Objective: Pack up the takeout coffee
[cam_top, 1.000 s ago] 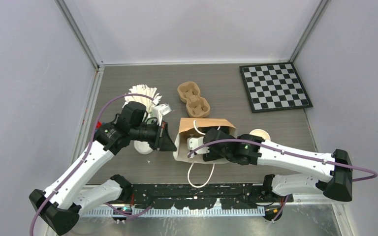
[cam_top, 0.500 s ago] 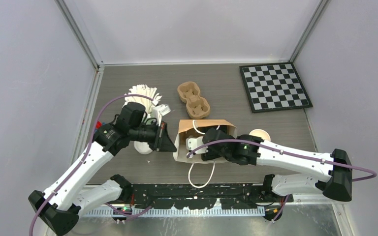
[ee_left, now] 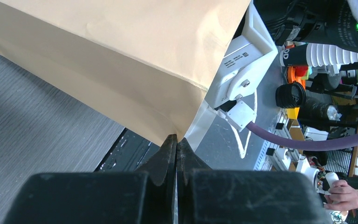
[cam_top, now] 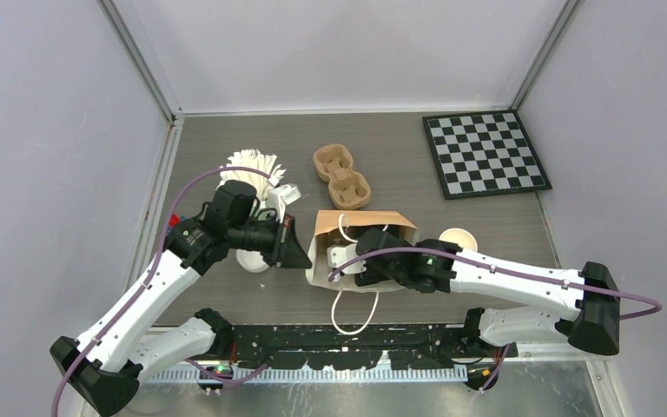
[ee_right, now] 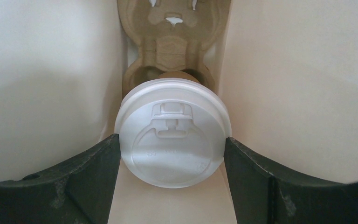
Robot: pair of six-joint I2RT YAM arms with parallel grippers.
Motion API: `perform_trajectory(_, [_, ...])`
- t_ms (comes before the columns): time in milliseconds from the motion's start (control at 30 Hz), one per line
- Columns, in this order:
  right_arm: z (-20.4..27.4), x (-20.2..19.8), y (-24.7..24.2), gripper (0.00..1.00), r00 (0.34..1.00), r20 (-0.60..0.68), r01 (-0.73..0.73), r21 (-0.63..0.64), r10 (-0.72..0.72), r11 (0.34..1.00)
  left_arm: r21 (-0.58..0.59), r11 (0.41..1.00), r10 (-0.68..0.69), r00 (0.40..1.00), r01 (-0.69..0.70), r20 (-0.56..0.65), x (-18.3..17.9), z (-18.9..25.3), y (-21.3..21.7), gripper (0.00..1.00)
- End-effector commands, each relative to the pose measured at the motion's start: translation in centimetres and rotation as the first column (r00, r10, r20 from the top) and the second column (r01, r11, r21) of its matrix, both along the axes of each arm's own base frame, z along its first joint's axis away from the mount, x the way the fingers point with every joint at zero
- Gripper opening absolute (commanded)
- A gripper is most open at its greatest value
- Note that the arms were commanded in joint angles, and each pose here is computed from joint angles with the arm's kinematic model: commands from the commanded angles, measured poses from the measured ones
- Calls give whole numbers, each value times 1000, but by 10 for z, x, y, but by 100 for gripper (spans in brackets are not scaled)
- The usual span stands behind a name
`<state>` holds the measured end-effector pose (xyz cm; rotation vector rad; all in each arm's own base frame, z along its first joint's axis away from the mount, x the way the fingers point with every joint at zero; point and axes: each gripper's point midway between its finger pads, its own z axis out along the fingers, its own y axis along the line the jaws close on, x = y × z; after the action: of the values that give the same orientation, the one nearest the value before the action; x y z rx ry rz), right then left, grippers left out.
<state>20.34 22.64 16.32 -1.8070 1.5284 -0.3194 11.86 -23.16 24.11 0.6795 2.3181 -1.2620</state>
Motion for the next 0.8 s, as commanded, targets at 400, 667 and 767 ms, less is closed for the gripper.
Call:
perform_trajectory(400, [-10,2,-4,71,1000,15,6,-14,-6,1000,-37,999,-35,999,35,22,-2,10,-5,0])
perform_trajectory(667, [-15,5,-5,71,1000,24,18,-11,-18,1000,-40,999,-34,999,35,8,-5,10,-4,0])
perform_trajectory(767, [-16,9,-5,71,999,29,32,-3,-32,999,-42,998,-35,999,35,3,-5,10,-4,0])
